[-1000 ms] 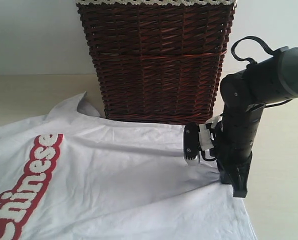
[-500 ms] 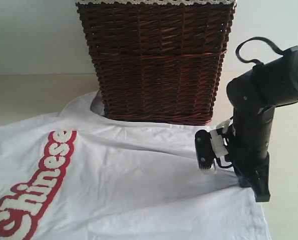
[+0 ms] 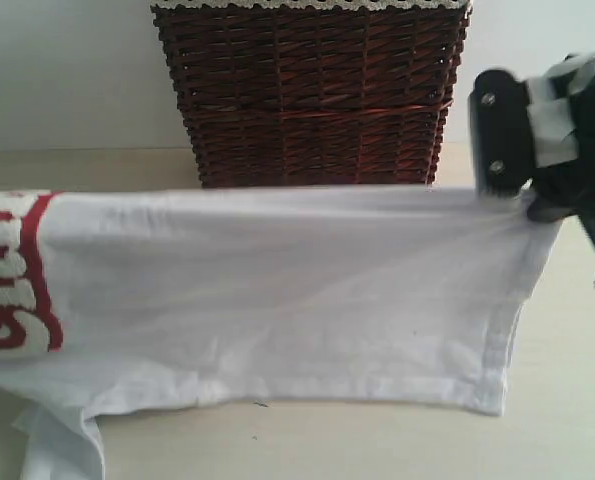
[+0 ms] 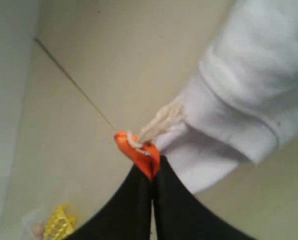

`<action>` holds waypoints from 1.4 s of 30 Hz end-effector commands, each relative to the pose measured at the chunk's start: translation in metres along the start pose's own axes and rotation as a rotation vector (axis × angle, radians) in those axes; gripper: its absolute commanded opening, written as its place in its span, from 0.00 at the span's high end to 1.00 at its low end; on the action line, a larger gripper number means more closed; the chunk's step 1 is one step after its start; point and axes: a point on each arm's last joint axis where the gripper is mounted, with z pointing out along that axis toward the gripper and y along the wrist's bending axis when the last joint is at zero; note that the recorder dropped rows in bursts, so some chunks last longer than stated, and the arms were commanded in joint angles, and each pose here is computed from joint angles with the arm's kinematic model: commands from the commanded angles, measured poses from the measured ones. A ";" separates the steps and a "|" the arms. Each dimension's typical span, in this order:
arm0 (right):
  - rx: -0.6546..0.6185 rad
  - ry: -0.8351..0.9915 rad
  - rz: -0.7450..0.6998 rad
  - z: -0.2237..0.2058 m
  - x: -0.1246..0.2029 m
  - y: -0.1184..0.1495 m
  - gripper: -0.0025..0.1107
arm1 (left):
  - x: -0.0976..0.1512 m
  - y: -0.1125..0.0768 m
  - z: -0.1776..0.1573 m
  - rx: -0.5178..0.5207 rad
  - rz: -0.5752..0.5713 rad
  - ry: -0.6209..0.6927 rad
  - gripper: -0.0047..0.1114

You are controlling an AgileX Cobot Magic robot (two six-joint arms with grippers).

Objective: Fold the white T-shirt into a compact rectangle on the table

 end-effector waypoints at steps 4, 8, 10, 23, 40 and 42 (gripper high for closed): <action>0.313 -0.081 0.010 -0.080 0.028 0.005 0.98 | 0.010 0.030 -0.074 -0.329 -0.215 -0.182 0.96; 0.393 -0.144 0.088 -0.098 0.033 0.007 0.98 | 0.012 0.035 -0.102 -0.388 -0.295 -0.295 0.96; 0.419 -0.176 0.198 -0.101 0.034 0.006 0.98 | 0.012 0.033 -0.107 -0.376 -0.323 -0.320 0.96; 0.481 -0.242 0.391 -0.136 0.039 -0.003 0.98 | 0.028 0.037 -0.148 -0.457 -0.366 -0.348 0.96; 0.317 -0.245 0.471 -0.147 0.048 0.024 0.98 | 0.037 0.014 -0.170 -0.238 -0.387 -0.337 0.96; 0.315 -0.268 0.479 -0.152 0.049 0.028 0.98 | 0.040 0.016 -0.181 -0.236 -0.395 -0.332 0.96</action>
